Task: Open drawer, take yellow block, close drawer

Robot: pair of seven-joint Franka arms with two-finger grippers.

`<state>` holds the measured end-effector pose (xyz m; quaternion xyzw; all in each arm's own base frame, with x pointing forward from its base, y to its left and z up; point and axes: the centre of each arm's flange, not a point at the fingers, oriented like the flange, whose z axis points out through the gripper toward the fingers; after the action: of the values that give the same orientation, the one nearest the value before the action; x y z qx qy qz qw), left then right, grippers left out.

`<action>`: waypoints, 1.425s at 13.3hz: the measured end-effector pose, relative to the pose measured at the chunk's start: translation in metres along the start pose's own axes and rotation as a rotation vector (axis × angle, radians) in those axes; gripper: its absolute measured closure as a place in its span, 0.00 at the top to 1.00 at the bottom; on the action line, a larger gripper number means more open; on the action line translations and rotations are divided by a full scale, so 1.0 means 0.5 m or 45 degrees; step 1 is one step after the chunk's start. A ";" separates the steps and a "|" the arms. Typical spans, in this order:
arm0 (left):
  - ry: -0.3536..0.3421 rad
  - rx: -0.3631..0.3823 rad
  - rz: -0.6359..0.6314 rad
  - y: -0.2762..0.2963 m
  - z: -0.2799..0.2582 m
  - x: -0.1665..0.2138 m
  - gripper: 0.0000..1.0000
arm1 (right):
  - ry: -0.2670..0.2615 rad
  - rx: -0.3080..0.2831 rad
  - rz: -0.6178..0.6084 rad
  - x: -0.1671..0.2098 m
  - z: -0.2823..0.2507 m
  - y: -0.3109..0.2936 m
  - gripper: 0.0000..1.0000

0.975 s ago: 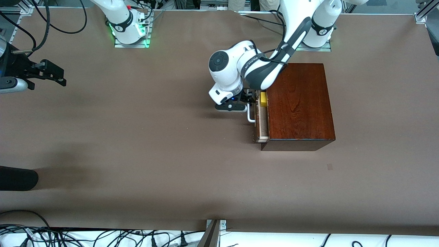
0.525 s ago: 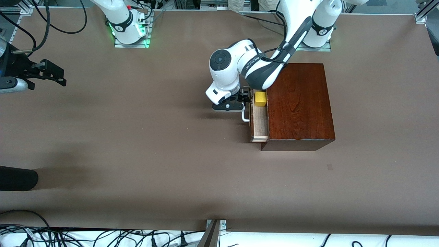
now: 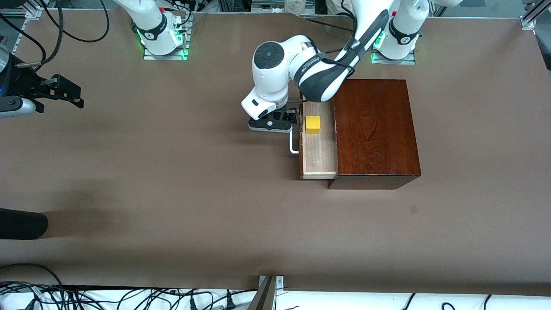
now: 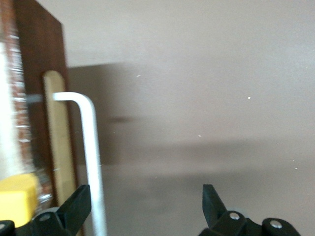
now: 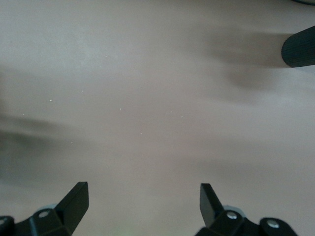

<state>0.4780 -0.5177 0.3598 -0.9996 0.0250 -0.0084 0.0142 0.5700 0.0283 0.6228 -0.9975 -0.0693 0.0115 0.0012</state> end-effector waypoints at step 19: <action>-0.061 0.077 -0.061 -0.851 -0.374 0.259 1.00 | 0.040 0.074 -0.465 0.016 0.061 -0.440 1.00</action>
<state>0.6252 -0.1047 0.5611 -0.9989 0.0004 0.0144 0.0450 0.5468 0.2472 0.5931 -0.9679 -0.2490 -0.0026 0.0331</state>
